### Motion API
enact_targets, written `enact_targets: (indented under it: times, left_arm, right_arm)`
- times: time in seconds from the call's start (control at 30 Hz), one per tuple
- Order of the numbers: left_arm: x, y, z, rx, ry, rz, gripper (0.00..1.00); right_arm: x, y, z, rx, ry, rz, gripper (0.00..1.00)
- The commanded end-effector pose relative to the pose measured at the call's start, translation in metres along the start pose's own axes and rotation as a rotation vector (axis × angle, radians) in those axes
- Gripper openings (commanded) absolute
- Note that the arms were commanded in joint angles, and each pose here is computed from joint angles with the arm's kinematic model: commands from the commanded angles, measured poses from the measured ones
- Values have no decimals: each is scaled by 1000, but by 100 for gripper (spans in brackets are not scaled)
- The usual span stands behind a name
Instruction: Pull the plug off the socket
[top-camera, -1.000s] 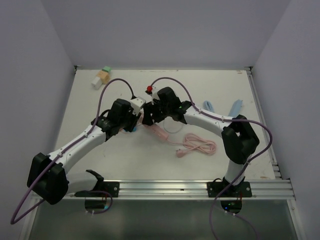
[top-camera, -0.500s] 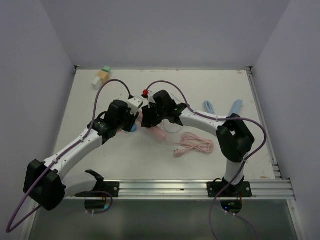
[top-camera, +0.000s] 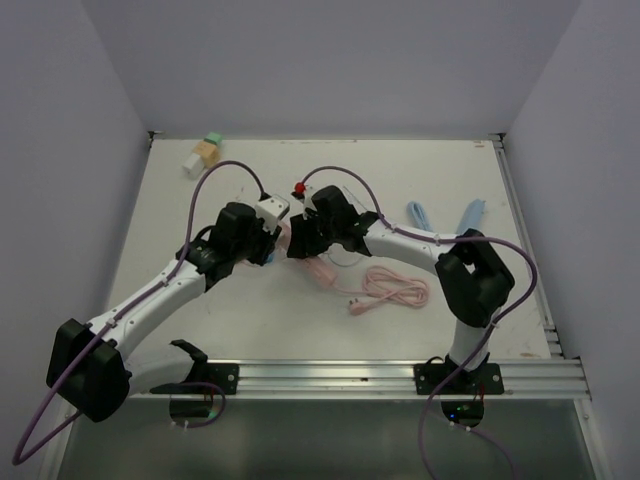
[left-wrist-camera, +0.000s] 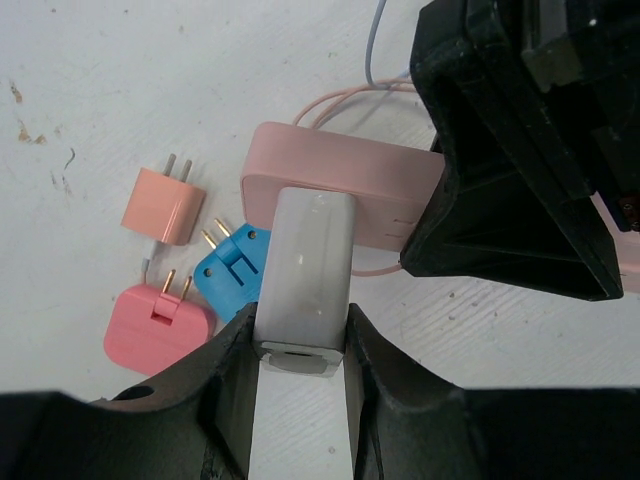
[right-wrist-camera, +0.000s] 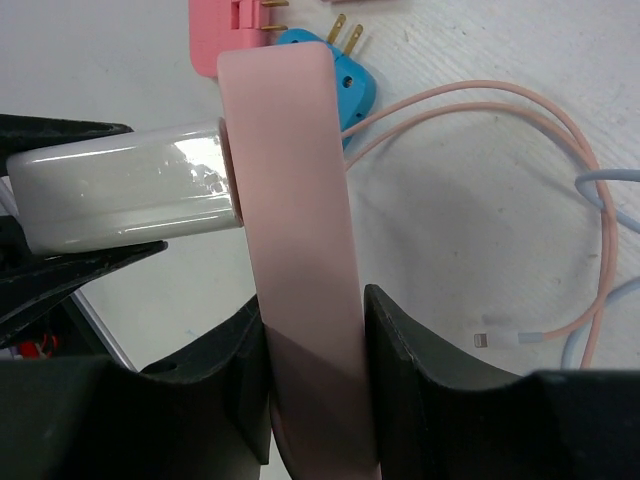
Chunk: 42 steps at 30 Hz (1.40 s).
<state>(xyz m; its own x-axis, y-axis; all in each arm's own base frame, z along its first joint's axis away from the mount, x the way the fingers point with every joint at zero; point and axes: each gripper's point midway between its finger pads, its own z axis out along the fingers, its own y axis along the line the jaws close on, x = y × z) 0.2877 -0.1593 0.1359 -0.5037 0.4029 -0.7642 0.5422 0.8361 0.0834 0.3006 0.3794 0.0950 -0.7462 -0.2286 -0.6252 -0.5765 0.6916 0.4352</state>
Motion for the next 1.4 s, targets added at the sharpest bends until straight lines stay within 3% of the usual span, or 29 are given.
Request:
enact_targets:
  times: [0.0, 0.13, 0.37, 0.5, 0.8, 1.07, 1.37]
  left_arm:
    - [-57, -6, -21, 45, -222, 4, 0]
    - [-61, -23, -26, 135, -246, 18, 0]
    - [-72, -35, -43, 202, -332, 48, 0]
    - [-74, -36, -45, 202, -345, 43, 0]
    - [-63, -4, -25, 13, -261, -71, 0]
    - [-47, 18, 2, -100, -142, -251, 6]
    - [-24, 17, 45, -112, -58, -495, 17]
  right_arm:
    - [2, -104, -22, 386, -37, 178, 0]
    - [1, -138, -41, 555, -63, 218, 0]
    - [-24, -175, -78, 654, -147, 315, 0]
    - [-50, -180, -93, 609, -233, 380, 0]
    - [-108, -136, -120, 397, -391, 256, 0]
    - [-86, -115, -102, 228, -353, 174, 0]
    - [-40, -128, -75, 213, -244, 173, 0]
